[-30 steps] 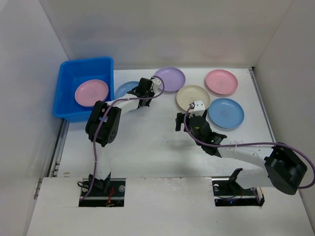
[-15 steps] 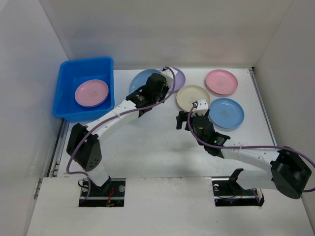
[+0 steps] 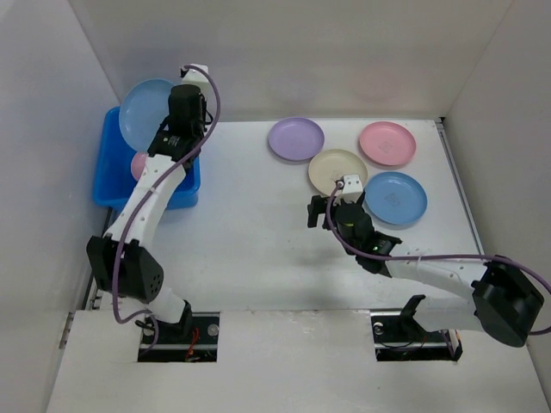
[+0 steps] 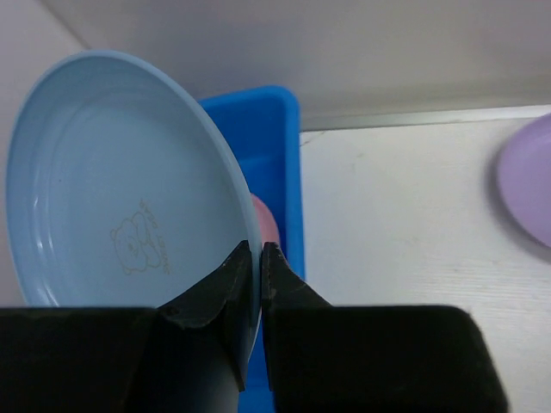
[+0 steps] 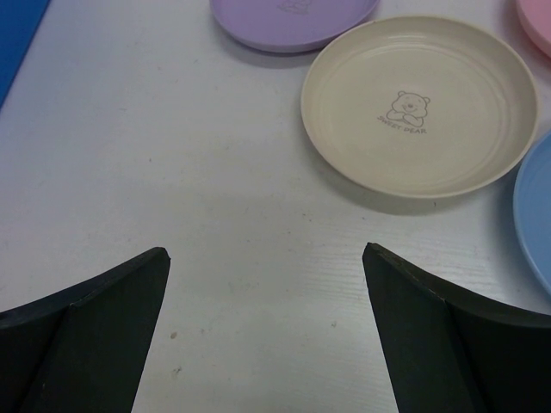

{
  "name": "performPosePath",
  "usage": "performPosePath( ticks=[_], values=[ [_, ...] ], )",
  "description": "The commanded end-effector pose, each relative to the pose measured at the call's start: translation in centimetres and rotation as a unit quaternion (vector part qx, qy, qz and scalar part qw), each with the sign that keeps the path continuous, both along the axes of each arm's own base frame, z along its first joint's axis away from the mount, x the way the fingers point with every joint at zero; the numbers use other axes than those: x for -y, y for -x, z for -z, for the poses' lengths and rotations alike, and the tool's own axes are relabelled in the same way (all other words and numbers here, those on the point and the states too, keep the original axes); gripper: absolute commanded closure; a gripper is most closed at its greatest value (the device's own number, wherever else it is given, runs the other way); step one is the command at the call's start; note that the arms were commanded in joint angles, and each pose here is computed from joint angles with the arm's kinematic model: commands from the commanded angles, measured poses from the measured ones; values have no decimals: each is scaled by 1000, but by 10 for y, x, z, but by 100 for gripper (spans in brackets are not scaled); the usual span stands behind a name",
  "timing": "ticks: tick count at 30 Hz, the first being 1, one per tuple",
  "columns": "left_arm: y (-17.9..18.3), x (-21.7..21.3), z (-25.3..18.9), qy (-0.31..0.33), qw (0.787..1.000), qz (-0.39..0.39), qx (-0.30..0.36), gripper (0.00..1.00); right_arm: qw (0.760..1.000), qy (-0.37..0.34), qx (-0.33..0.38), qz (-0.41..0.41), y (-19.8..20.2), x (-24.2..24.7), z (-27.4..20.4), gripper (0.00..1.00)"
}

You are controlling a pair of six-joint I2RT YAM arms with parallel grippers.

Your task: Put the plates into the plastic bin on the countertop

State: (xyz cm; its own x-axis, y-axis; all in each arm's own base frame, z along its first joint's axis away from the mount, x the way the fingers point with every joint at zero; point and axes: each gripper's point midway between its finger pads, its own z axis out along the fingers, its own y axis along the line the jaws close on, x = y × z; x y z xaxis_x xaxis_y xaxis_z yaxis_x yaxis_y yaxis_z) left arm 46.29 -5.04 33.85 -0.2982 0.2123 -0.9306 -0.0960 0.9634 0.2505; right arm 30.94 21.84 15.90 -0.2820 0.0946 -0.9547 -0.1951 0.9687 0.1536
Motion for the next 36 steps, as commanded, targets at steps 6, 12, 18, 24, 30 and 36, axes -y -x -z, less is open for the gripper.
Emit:
performPosePath(
  ticks=[6, 12, 18, 24, 30, 36],
  values=[
    [-62, -53, 74, 58, 996, -54, -40, 99, 1000, -6, 8, -5, -7, -13, -5, 0],
    [-83, -74, 105, 62, 994, -74, -53, 99, 1000, 11, -5, -7, -10, -17, 7, 0],
    [-98, -74, 132, 82, 993, -63, -64, 99, 1000, 18, -11, -8, -12, -20, 13, 0],
    [-107, -84, 149, 89, 991, -68, -68, 96, 999, 26, -16, -9, -13, -21, 18, 0],
    [-110, -92, 167, 95, 990, -77, -76, 86, 999, 29, -17, -9, -14, -22, 20, 0],
    [-107, -90, 145, 96, 991, -75, -47, 63, 999, 31, -18, -9, -16, -24, 21, 0]
  ],
)
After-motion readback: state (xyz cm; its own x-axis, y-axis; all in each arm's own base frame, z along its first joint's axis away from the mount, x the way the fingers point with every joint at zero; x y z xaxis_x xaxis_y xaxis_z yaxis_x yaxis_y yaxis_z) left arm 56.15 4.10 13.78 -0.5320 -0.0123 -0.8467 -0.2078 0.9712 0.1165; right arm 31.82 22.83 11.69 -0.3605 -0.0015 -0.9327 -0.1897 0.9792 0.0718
